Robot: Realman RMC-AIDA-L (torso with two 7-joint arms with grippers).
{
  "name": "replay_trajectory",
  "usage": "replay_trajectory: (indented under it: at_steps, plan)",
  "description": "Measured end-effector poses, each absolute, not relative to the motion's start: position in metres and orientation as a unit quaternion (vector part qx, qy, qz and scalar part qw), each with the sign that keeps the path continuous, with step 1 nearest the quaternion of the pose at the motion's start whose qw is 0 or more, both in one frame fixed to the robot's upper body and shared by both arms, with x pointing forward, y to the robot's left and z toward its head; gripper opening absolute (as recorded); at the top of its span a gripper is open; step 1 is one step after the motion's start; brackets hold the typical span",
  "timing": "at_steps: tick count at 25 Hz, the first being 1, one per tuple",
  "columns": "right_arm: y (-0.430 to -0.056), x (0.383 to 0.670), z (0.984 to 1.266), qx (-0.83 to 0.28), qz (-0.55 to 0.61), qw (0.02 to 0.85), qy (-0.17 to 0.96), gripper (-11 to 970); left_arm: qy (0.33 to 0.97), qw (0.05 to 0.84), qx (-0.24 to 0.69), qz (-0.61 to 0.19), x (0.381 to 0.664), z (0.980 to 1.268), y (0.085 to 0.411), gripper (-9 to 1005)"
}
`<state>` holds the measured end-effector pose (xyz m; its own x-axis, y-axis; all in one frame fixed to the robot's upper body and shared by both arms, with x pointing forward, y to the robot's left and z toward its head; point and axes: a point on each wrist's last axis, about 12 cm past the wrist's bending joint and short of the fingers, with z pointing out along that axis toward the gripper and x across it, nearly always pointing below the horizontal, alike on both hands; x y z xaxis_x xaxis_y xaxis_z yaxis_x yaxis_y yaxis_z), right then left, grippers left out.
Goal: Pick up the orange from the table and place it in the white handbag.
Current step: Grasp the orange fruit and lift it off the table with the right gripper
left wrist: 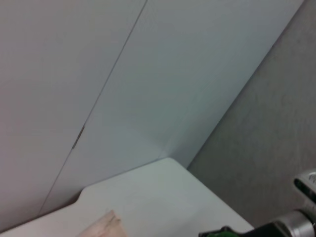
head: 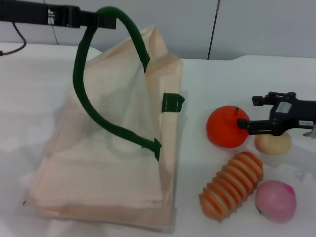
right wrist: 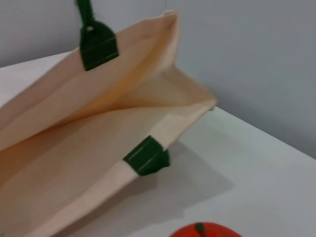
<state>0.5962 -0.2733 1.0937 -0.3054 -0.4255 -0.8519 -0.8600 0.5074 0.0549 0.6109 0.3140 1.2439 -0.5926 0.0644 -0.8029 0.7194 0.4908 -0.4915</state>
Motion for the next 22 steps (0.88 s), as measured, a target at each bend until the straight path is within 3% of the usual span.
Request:
replay_trajectory:
  at_steps: [10,22]
  plan:
    - [-0.247,0.605,1.087,-0.451,0.26,0.385,0.762,875,0.765,0.39,0.25,-0.448,0.612,1.252,0.315,127]
    - [-0.247,0.609,1.083,-0.447,0.24,0.384,0.772,861,0.764,0.391,0.248,-0.449,0.612,1.252,0.315,128]
